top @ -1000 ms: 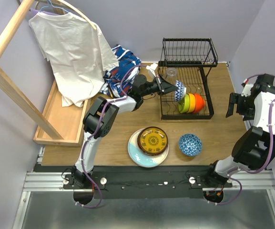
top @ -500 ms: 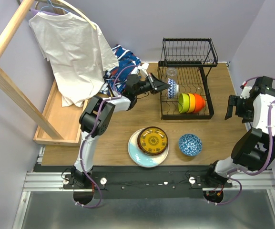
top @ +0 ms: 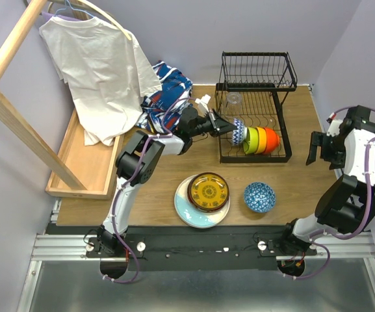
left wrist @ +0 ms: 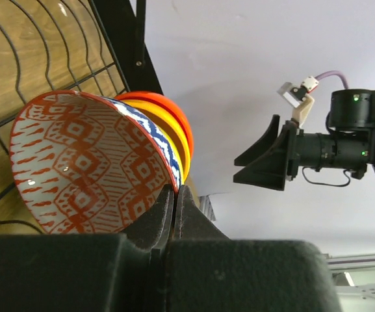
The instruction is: Load the mixed dishes into the dish rack
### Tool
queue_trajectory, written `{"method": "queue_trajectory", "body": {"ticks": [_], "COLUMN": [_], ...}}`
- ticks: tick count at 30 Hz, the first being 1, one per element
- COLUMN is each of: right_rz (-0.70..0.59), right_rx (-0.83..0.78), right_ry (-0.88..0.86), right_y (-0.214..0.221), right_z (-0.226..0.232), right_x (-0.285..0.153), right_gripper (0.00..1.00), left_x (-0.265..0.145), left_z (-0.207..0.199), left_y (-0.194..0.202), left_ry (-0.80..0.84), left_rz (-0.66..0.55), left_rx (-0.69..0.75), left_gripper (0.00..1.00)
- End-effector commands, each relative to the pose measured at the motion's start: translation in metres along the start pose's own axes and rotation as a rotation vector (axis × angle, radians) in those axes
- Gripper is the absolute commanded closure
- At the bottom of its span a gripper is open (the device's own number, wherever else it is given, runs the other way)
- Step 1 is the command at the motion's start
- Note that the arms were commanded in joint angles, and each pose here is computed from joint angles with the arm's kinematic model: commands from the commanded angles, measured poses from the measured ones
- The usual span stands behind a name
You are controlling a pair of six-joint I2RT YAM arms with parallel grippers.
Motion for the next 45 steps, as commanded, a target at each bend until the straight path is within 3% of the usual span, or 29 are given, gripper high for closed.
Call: {"method": "queue_trajectory", "body": {"ticks": [1, 10, 19, 32, 33, 34, 37, 41, 45], "right_rz": [-0.017, 0.012, 0.029, 0.028, 0.030, 0.028, 0.024, 0.019, 0.010], "right_rx": [0.006, 0.002, 0.007, 0.012, 0.012, 0.010, 0.011, 0.010, 0.000], "right_ry": [0.030, 0.037, 0.029, 0.021, 0.021, 0.020, 0.017, 0.011, 0.007], "right_y": [0.005, 0.013, 0.012, 0.011, 0.010, 0.010, 0.008, 0.006, 0.002], "right_z": [-0.001, -0.001, -0.001, -0.001, -0.001, -0.001, -0.001, -0.001, -0.002], "right_x": [-0.006, -0.004, -0.001, 0.001, 0.002, 0.002, 0.003, 0.003, 0.002], "right_gripper": [0.09, 0.09, 0.09, 0.09, 0.09, 0.09, 0.09, 0.09, 0.09], "left_x": [0.011, 0.017, 0.016, 0.017, 0.017, 0.018, 0.016, 0.012, -0.002], "left_z": [-0.006, -0.006, -0.002, 0.016, 0.017, 0.017, 0.004, -0.021, -0.027], "left_y": [-0.003, 0.008, 0.036, 0.043, 0.042, 0.042, 0.037, 0.027, 0.017], "left_ry": [0.030, 0.039, -0.053, -0.085, -0.096, -0.099, -0.068, -0.006, -0.049], "left_rz": [-0.031, -0.023, -0.037, -0.043, -0.042, -0.041, -0.034, -0.028, -0.013], "left_rx": [0.041, -0.039, -0.219, -0.231, -0.236, -0.236, -0.204, -0.104, -0.042], "left_gripper": [1.00, 1.00, 1.00, 1.00, 0.96, 0.70, 0.48, 0.39, 0.36]}}
Point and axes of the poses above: each gripper's point midway between its finger pads, its own x axis out along the fingers, its own z axis along the line the jaws close on, y = z × x, the point moved 8 cm from there along -x, back along the fingers
